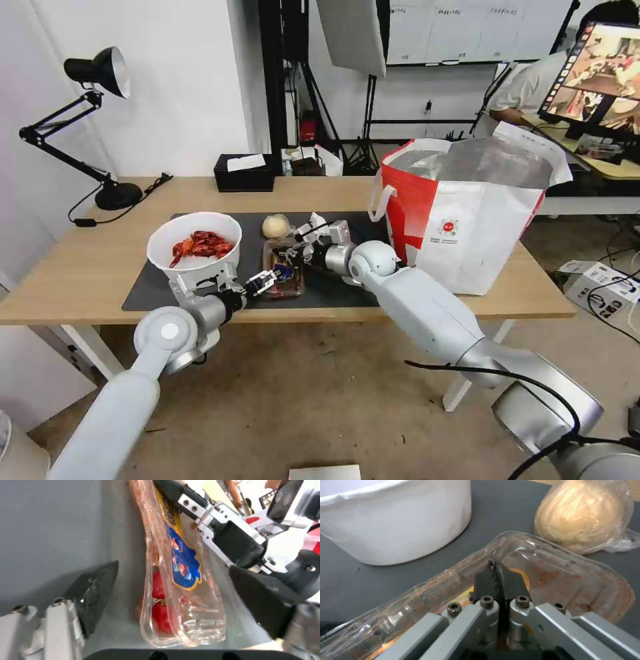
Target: Pick up the trash from the table and place it into the takeout bag.
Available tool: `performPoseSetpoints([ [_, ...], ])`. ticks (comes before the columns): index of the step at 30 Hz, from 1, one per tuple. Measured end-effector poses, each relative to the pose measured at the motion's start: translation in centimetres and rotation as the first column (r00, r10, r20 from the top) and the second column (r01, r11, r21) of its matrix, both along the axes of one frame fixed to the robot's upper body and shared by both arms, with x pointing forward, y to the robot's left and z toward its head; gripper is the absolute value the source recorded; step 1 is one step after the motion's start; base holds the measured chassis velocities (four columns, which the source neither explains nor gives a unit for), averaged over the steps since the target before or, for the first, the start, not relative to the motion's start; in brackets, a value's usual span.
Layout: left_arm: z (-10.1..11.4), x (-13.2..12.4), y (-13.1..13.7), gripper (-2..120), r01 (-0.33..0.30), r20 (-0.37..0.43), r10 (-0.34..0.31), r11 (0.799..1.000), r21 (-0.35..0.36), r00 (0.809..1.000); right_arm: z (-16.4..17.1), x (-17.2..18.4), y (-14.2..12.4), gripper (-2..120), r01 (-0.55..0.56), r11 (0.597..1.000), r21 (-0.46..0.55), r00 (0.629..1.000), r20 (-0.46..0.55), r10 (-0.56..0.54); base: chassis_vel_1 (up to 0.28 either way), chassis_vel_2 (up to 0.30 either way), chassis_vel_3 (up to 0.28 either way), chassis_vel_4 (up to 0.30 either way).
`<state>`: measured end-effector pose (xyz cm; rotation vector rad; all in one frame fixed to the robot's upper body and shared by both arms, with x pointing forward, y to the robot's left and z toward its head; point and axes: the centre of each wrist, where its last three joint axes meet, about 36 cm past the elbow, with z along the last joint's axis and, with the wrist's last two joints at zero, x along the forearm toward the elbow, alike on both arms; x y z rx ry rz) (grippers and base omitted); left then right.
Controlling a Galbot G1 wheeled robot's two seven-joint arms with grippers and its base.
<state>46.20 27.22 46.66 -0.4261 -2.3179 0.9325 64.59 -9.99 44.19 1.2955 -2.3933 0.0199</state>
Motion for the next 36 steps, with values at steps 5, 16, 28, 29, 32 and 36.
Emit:
performPoseSetpoints([
  [5, -0.1, 0.0, -0.3, 69, 0.006, -0.005, -0.006, 1.000, 0.003, 1.000, 0.2, 0.1, 0.0, 0, 0.001, 1.000, 0.001, 1.000, 0.003, -0.001, 0.000, 0.000, 0.000, 0.000],
  [16, -0.2, 0.0, -0.3, 25, 0.009, -0.010, -0.009, 1.000, 0.013, 1.000, 0.2, -0.1, 0.0, 0, 0.000, 1.000, 0.003, 1.000, 0.004, 0.000, 0.000, 0.000, 0.000, 0.000],
  [28, -0.2, -0.3, -0.7, 0, 0.008, 0.003, -0.008, 1.000, 0.024, 1.000, 0.4, -0.2, -0.2, 0, -0.002, 1.000, 0.005, 1.000, 0.009, 0.002, 0.000, 0.000, 0.000, 0.000],
  [29, -0.2, -0.4, -0.7, 0, 0.008, 0.005, -0.008, 1.000, 0.024, 1.000, 0.4, -0.2, -0.3, 0, 0.001, 1.000, 0.008, 1.000, 0.009, -0.001, 0.000, 0.000, 0.000, 0.000],
  [32, -0.2, -0.4, -0.8, 0, 0.005, 0.009, -0.005, 1.000, 0.022, 1.000, 0.6, -0.3, -0.6, 0, 0.008, 1.000, 0.020, 1.000, 0.011, -0.008, 0.000, 0.000, 0.000, 0.000],
  [36, 0.1, -0.4, -0.7, 0, 0.001, 0.019, -0.002, 1.000, 0.022, 1.000, 1.8, -1.1, -1.5, 0, 0.027, 0.997, 0.073, 0.999, 0.027, -0.029, 0.000, 0.000, 0.000, 0.000],
])
